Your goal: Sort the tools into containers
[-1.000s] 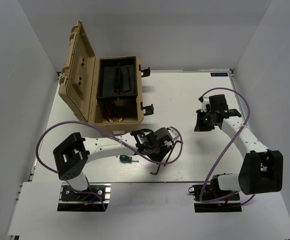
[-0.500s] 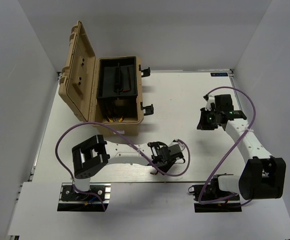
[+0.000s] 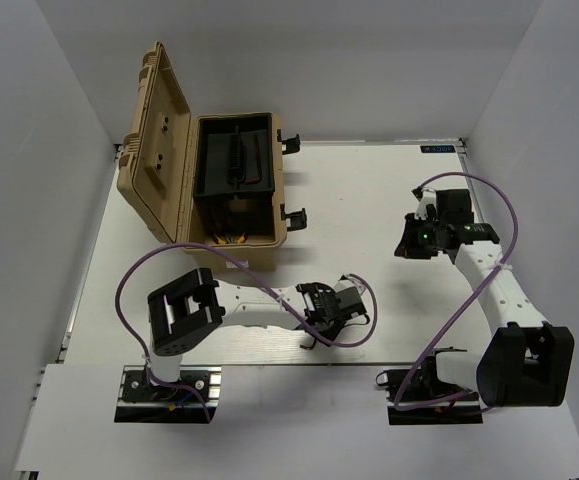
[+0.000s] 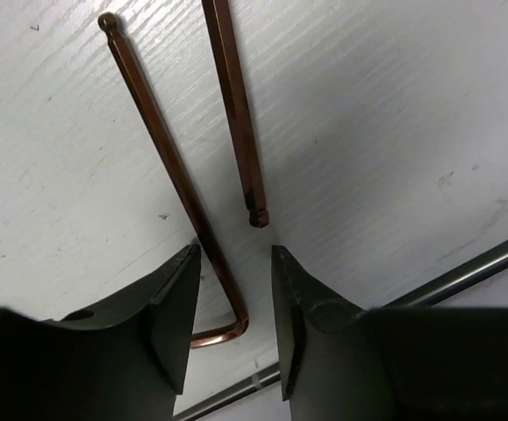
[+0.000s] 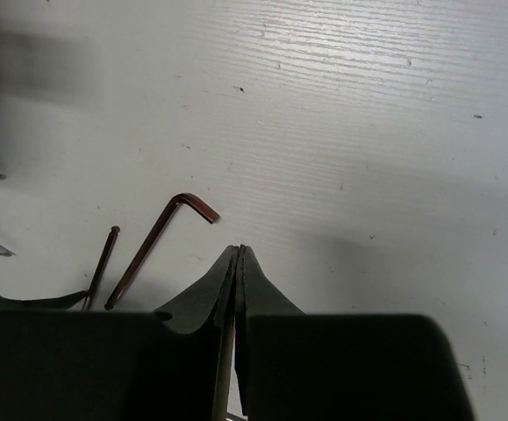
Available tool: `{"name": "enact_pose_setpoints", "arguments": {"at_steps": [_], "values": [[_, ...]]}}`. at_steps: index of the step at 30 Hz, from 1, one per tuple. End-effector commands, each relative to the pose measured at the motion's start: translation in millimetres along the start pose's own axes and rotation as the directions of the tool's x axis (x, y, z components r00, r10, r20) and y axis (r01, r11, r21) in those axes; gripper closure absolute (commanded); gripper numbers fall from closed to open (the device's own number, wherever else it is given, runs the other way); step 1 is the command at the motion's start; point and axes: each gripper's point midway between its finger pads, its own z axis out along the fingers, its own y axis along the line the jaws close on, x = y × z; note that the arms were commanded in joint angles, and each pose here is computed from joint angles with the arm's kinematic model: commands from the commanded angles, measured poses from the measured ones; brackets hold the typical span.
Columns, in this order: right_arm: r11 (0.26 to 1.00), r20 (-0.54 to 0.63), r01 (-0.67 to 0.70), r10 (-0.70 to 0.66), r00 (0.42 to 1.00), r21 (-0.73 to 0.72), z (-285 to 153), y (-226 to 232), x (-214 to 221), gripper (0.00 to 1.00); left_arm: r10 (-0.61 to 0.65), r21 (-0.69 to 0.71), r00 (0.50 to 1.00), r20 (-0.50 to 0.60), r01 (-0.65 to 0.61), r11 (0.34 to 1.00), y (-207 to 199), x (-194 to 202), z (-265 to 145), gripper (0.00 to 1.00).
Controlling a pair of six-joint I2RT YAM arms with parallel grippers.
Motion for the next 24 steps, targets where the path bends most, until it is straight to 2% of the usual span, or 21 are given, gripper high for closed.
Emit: {"name": "enact_pose_setpoints", "arguments": {"at_steps": [1,2,5,8,12,18,21,24], "values": [[1.0,0.042,-0.004,0.005,0.999,-0.023,-6,4,-7,0.96,-0.024,0.0,0.999,-0.041,0.024,1.0,5,17,12,0.53],[1.0,0.043,-0.005,0.006,0.999,-0.026,-7,5,-8,0.96,-0.022,0.003,0.998,-0.055,0.022,1.0,6,22,13,0.55],[1.0,0.045,-0.008,0.009,0.999,-0.029,-8,5,-8,0.96,-0.029,0.007,0.997,-0.071,0.029,1.0,6,30,19,0.7],[0.999,0.044,-0.01,0.012,0.999,-0.036,-8,5,-8,0.96,-0.024,0.003,0.995,-0.093,0.025,1.0,8,38,22,0.81],[0.999,0.045,-0.014,0.016,0.999,-0.042,-8,5,-7,0.96,-0.023,-0.062,0.993,-0.114,0.016,0.998,20,48,30,0.9],[0.998,0.05,-0.014,0.016,0.999,-0.056,-10,7,-9,0.96,-0.008,-0.154,0.993,-0.116,-0.01,0.988,38,50,29,0.99],[0.998,0.046,-0.017,0.02,0.999,-0.063,-10,7,-8,0.96,0.003,-0.191,0.997,-0.071,-0.017,0.982,45,35,18,1.0],[0.997,0.039,-0.017,0.021,0.999,-0.081,-9,10,-6,0.89,-0.005,-0.21,1.0,0.022,0.009,0.978,47,5,-5,1.0]]}}
